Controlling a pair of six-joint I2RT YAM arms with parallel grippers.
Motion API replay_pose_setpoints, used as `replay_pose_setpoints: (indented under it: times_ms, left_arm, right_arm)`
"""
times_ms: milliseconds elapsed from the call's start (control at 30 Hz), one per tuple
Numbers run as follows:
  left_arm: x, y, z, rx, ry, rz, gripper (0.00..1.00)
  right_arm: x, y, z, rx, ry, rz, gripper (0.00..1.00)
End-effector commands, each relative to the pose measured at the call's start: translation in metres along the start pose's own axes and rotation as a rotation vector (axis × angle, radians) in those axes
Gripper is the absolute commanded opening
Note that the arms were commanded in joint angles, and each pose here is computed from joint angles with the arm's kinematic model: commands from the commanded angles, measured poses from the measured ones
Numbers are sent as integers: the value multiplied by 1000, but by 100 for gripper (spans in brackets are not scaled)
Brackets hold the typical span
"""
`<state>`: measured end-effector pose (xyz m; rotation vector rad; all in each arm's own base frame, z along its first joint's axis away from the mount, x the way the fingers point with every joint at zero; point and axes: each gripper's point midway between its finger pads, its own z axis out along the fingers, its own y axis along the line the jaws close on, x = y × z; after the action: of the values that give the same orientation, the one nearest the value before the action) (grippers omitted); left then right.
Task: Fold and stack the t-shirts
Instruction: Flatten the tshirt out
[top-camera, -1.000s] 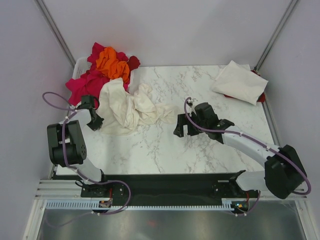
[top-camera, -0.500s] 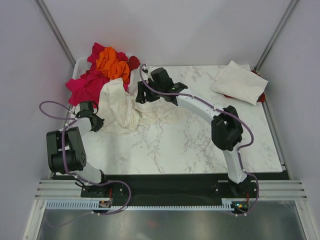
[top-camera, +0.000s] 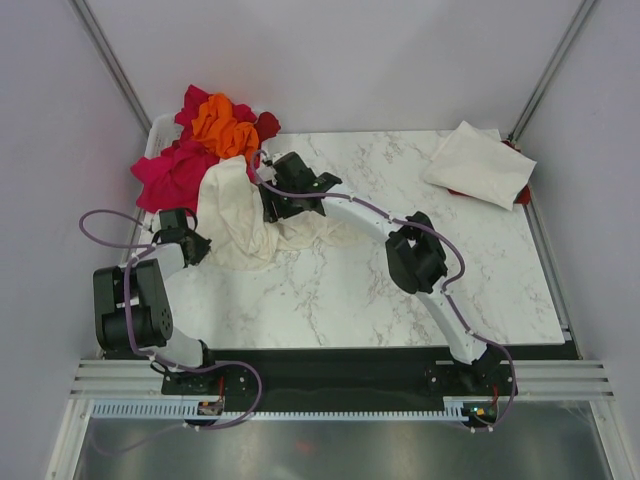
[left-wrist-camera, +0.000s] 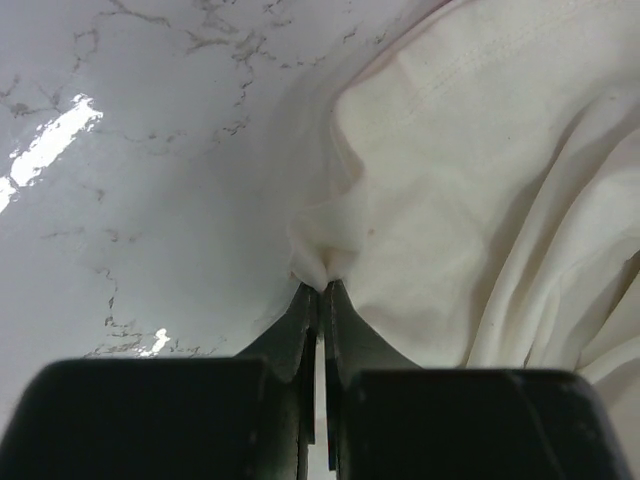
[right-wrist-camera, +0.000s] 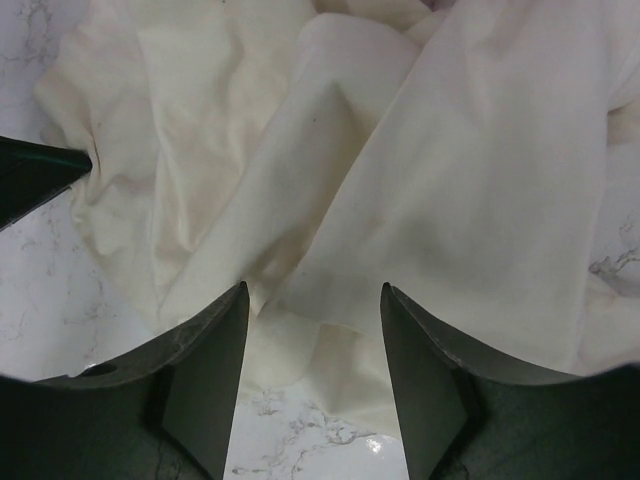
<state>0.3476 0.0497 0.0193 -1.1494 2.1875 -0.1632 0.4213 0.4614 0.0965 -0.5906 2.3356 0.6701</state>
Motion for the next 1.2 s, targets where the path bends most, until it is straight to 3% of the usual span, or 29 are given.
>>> replay_pose_setpoints:
  times_ms: [0,200,533,800,933,1067,1167]
  left_arm:
    - [23,12,1,-26,69,-17,2]
    - [22,11,1,-16,67,-15,2]
    - [23,9,2,-7,70,-11,2]
    - [23,8,3,-1,73,-6,2]
    - [23,8,3,0,74,-6,2]
    - [23,8,3,0,72,-5,2]
    - [23,8,3,0,72,-5,2]
  right_arm:
    - [-14,3,-1,22,-38,-29,63]
    - [-19,-6,1,74,-61,-36,52]
    - [-40,-9,-5,94,-116,-45,52]
    - [-31,-10,7,83,-96,-25,33]
    - [-28,-2,8,43,-86,-17,36]
    - [-32,3,4,36,-103,-15,55]
    - [-34,7,2,32,-119,-16,62]
